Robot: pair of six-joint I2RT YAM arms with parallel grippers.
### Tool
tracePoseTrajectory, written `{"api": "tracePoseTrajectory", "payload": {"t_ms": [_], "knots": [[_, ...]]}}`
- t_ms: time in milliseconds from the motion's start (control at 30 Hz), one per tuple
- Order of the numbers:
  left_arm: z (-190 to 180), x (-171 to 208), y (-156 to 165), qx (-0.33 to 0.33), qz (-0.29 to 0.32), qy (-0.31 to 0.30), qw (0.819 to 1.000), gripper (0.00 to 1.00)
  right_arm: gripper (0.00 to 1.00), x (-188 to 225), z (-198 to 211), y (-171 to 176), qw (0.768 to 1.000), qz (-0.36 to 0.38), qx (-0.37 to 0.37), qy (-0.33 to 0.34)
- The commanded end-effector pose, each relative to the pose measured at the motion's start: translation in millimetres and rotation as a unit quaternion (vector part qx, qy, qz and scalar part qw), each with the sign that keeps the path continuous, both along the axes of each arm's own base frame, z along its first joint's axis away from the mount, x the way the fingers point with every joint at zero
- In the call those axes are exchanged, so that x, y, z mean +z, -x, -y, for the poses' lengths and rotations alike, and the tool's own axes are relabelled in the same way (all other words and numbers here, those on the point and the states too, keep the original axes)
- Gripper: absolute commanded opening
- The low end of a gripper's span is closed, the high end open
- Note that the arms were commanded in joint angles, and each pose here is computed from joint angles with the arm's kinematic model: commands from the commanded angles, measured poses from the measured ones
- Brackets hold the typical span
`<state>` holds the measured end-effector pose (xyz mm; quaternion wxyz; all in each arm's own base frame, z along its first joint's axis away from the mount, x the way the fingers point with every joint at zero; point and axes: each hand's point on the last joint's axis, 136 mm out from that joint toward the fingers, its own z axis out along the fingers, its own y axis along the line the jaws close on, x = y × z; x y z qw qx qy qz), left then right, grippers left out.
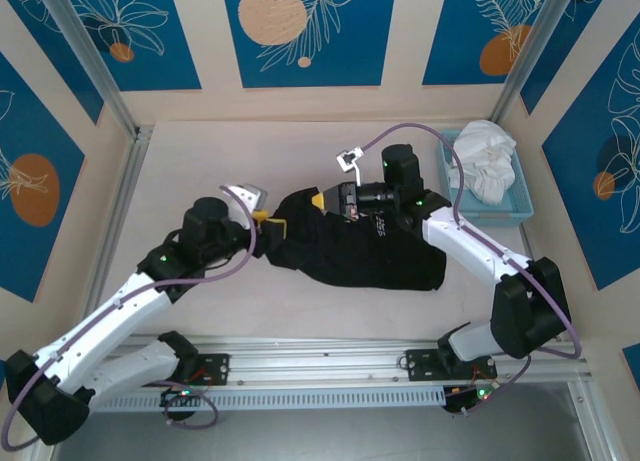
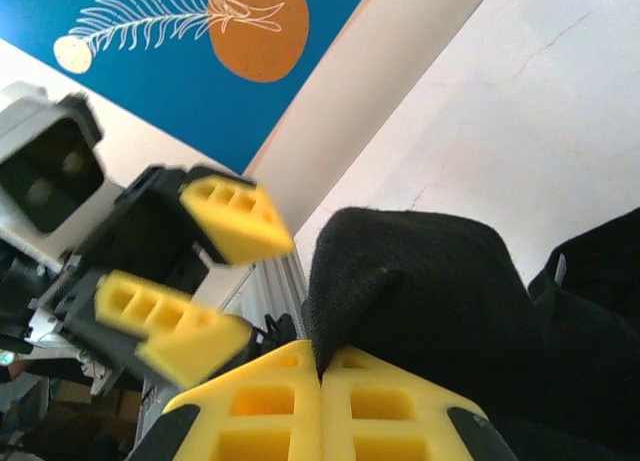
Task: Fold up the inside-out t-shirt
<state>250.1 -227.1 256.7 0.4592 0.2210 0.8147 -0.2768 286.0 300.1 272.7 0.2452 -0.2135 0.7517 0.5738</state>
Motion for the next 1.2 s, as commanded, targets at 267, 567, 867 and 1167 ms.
{"api": "tracePoseTrajectory", "payload": {"t_ms": [267,567,867,1167], "knots": [[55,-24,-18,-0.067,-0.046,-0.025,0.996,0.51,0.0,9,5,-7,1.0,-0.007,-0.017,-0.011],[50,-35,-32,-0.05,-0.052,-0.023,0.997,0.22,0.0,5,10,-8,1.0,-0.008,-0.022,-0.009],[30,-28,-27,-0.047,-0.045,-0.006,0.998,0.0,0.0,4,24,-15,0.999,-0.005,-0.047,0.002],[36,16,8,-0.133,-0.008,0.093,0.987,0.0,0.0,-7,45,-34,0.991,-0.022,-0.112,0.072]]}}
